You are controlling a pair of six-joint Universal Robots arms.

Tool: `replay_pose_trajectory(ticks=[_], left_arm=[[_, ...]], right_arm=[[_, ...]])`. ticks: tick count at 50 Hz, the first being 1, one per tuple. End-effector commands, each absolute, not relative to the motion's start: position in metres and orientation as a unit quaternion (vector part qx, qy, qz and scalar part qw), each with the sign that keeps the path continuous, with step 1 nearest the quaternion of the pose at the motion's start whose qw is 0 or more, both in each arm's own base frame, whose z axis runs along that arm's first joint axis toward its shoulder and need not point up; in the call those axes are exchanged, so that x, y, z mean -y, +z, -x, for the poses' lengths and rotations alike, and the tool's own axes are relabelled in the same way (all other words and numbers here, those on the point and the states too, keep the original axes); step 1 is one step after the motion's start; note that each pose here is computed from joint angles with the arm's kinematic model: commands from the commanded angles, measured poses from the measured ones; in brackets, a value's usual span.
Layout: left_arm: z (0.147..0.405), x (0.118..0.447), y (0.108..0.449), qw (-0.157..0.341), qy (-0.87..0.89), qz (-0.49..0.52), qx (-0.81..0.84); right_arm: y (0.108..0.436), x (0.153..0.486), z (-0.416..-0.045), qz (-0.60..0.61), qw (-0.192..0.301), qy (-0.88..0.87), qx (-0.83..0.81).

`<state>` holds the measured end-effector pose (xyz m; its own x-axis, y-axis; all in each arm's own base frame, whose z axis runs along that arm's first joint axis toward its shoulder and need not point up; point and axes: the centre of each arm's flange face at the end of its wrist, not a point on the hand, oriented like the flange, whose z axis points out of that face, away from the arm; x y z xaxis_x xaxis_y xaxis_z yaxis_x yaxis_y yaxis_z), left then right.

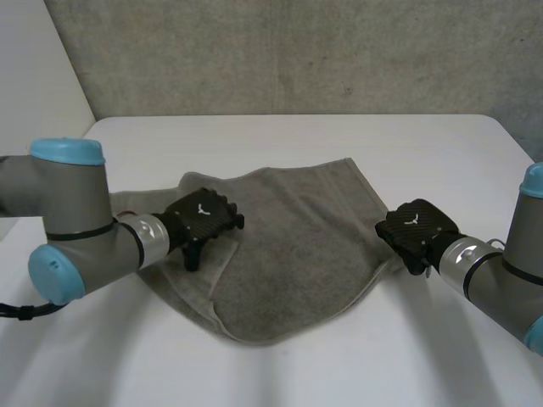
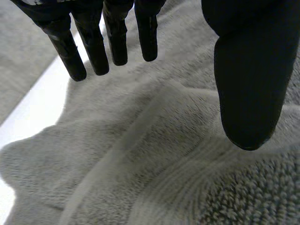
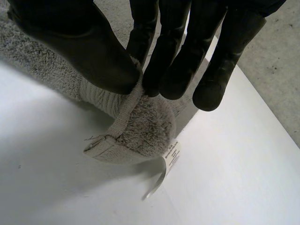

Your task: Fold the towel.

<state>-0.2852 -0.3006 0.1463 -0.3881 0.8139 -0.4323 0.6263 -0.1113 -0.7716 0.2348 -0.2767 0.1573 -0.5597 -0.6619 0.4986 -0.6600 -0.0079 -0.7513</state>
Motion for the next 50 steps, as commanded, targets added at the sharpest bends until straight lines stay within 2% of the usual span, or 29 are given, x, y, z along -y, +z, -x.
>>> replay_pose_trajectory(ticks=[1, 21, 50], left_arm=[[0.295, 0.302, 0.136, 0.089, 0.499, 0.565, 0.650], [0.303, 0.302, 0.131, 0.067, 0.497, 0.568, 0.653], [0.301, 0.295, 0.125, 0.070, 0.486, 0.571, 0.658]], right_arm=[[0.153, 0.278, -0.235, 0.469, 0.002, -0.531, -0.706], [0.147, 0.278, -0.235, 0.471, 0.003, -0.525, -0.709], [0.143, 0.277, -0.235, 0.477, 0.001, -0.519, -0.709]])
